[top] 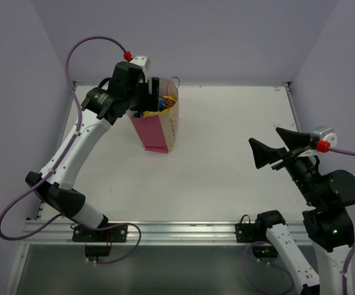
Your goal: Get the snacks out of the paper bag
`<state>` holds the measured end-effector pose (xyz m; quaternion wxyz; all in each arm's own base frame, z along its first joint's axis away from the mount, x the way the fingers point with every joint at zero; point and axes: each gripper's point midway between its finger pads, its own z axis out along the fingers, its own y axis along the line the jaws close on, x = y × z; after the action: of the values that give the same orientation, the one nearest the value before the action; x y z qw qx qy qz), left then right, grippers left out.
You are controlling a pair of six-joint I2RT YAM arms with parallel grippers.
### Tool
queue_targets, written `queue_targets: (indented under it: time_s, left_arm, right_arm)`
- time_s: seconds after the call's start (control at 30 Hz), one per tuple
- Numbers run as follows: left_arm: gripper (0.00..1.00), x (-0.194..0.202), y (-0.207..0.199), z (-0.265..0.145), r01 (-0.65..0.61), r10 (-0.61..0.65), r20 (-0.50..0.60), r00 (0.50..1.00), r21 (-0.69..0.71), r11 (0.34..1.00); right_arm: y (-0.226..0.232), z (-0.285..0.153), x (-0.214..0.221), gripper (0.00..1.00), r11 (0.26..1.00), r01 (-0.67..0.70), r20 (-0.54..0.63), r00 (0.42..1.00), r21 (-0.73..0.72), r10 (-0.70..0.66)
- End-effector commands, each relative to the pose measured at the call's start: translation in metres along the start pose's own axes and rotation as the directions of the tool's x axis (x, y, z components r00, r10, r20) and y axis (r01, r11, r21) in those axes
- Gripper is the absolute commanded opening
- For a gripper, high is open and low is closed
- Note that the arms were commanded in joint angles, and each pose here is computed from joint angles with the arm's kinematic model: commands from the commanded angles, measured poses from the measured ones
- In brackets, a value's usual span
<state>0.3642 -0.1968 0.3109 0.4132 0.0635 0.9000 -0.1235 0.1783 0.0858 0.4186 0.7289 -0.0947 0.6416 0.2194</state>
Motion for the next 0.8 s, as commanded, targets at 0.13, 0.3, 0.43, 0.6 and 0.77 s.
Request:
queue_targets:
  time_s: [0.13, 0.3, 0.43, 0.6, 0.77]
  left_arm:
    - [0.73, -0.034, 0.061, -0.035, 0.128, -0.096, 0.22, 0.971, -0.134, 0.983]
    - [0.71, -0.022, 0.094, 0.007, 0.13, -0.107, 0.16, 0.981, -0.142, 0.981]
    - [0.7, -0.009, 0.089, 0.038, 0.107, -0.095, 0.12, 0.988, -0.094, 0.99]
    - [0.49, -0.006, 0.11, 0.06, 0.12, -0.1, 0.123, 0.987, -0.17, 0.978]
    - [0.36, -0.015, 0.117, 0.068, 0.1, -0.07, 0.159, 0.985, -0.187, 0.977]
  right_arm:
    - [0.005, -0.006, -0.009, 0.99, 0.999, 0.024, 0.039, 0.999, -0.023, -0.023]
    - [0.009, -0.008, -0.008, 0.99, 0.999, 0.025, 0.039, 0.999, -0.04, -0.024]
    - [0.008, -0.009, -0.009, 0.99, 0.999, 0.033, 0.043, 0.999, -0.037, -0.032]
    - [0.013, -0.009, -0.006, 0.99, 0.997, 0.038, 0.039, 0.999, -0.064, -0.035]
    - [0.018, -0.007, -0.001, 0.99, 0.994, 0.033, 0.025, 0.999, -0.103, -0.031]
